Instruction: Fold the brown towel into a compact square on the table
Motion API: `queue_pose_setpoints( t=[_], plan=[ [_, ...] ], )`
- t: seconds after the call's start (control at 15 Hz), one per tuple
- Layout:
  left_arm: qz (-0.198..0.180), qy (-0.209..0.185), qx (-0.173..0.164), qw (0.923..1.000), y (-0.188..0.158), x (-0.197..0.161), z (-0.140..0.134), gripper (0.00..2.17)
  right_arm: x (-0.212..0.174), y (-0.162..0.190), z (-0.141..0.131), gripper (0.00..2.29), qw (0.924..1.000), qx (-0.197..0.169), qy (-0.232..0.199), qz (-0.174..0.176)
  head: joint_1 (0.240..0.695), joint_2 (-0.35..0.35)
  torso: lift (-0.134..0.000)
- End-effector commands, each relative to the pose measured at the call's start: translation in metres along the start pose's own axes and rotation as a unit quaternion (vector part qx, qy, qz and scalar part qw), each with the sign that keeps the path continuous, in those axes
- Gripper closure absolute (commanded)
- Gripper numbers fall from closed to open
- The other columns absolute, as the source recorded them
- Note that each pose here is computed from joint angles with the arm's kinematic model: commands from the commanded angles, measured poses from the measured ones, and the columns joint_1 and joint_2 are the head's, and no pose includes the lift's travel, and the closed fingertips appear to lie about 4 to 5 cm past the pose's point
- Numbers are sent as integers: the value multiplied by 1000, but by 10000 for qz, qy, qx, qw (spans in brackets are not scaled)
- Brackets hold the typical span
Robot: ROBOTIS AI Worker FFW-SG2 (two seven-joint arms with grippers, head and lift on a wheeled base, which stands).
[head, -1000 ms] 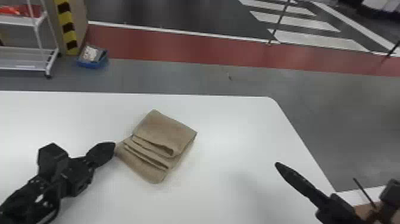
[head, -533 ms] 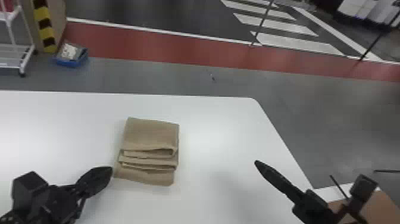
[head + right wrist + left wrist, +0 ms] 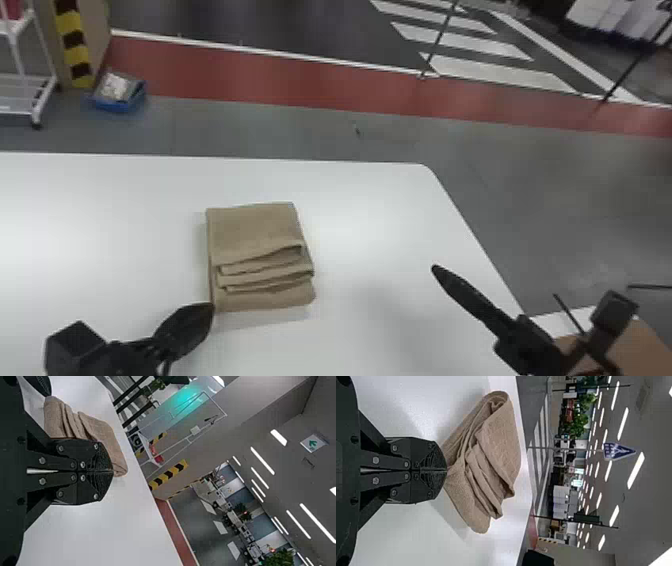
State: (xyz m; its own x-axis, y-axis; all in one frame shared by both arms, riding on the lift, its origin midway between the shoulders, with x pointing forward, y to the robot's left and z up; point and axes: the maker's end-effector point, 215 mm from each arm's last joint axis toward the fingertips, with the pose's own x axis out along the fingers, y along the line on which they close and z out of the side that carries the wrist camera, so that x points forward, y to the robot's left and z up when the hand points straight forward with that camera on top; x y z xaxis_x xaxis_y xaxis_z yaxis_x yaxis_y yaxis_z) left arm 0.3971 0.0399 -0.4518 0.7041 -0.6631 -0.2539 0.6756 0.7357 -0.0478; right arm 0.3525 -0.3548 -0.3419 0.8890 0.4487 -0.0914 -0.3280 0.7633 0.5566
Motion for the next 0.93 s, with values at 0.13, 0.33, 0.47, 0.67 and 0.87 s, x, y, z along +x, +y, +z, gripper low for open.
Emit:
queue_pose_setpoints(
  t=[0.13, 0.33, 0.47, 0.67, 0.87],
  plan=[
    [1065, -725, 137, 9916, 71, -37, 75, 1585, 30, 4, 1, 1781, 9992, -354, 116, -164, 695, -350, -125],
    [1863, -1013, 184, 9771, 112, -55, 115, 147, 80, 12, -8, 1136, 9915, -1073, 482, -550, 695, -299, -125],
    [2375, -1508, 368, 9589, 128, -72, 153, -1, 105, 34, -7, 144, 9851, -1508, 557, -612, 695, -241, -125],
    [2804, -1982, 538, 9377, 152, -106, 197, 26, 127, 63, 2, 6, 9777, -1871, 478, -823, 695, -135, -125],
    [2966, -1965, 345, 9339, 149, -116, 202, 56, 141, 93, 2, 26, 9708, -2160, 194, -1027, 695, -79, -125]
  ],
)
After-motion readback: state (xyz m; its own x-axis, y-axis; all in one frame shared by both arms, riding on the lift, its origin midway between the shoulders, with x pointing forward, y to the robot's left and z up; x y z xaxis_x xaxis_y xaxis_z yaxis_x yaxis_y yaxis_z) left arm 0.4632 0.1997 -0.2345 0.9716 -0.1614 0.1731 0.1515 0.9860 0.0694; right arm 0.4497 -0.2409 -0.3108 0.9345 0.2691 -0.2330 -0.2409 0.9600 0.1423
